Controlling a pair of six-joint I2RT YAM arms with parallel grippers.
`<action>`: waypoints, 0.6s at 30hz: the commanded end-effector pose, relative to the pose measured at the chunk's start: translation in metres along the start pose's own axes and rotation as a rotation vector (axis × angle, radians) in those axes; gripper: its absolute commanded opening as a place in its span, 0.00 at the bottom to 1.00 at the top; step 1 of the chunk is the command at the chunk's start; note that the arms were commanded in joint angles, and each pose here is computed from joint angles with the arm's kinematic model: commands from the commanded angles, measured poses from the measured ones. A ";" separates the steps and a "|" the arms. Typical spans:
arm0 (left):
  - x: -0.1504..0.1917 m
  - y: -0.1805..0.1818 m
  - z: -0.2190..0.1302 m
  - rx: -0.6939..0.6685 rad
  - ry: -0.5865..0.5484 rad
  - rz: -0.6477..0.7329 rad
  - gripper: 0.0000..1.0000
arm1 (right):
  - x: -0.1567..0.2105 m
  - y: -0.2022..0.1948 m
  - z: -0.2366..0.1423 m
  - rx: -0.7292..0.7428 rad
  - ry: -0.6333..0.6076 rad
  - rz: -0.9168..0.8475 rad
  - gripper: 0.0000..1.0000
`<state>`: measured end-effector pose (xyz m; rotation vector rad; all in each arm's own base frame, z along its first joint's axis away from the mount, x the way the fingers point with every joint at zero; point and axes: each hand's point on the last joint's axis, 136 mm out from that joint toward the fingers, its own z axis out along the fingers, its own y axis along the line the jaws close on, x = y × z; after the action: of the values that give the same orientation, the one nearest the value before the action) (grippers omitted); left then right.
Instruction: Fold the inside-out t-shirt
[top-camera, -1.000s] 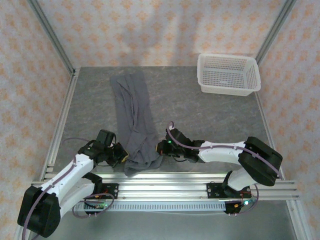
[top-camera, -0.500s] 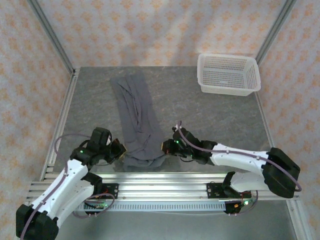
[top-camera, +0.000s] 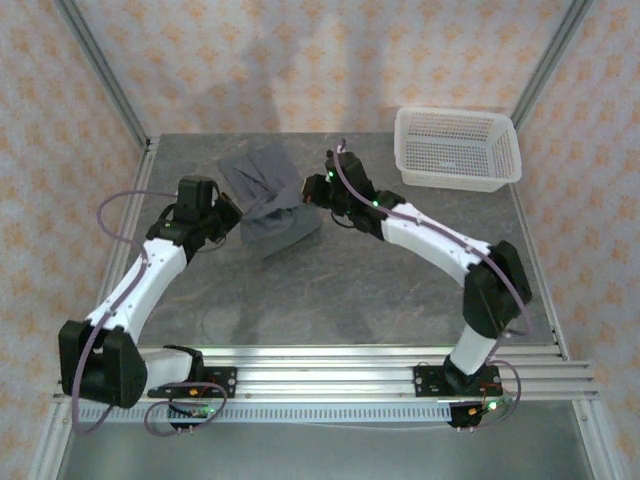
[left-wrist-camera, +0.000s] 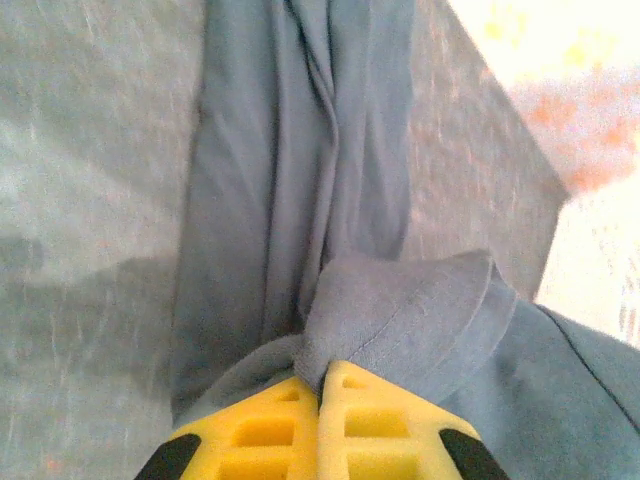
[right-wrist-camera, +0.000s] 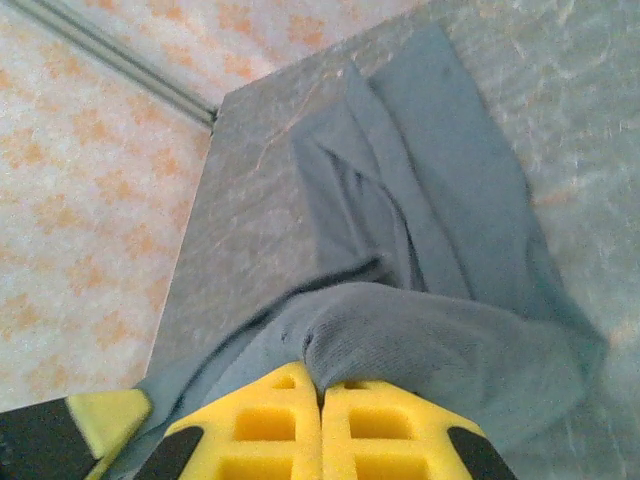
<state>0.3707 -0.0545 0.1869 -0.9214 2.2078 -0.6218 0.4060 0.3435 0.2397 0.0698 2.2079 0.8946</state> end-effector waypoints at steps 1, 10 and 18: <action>-0.062 -0.027 -0.002 0.059 -0.186 -0.004 0.00 | -0.029 0.007 0.016 -0.028 -0.026 -0.045 0.00; -0.111 -0.015 0.066 -0.004 -0.145 -0.068 0.00 | -0.065 0.002 0.086 -0.068 -0.012 -0.031 0.00; -0.139 0.008 0.120 -0.097 -0.127 -0.070 0.00 | -0.074 -0.008 0.148 -0.048 0.002 -0.038 0.00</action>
<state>0.5137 0.0154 0.1378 -1.0797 2.1615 -0.5220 0.5471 0.4027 0.2093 0.0182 2.1815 0.9550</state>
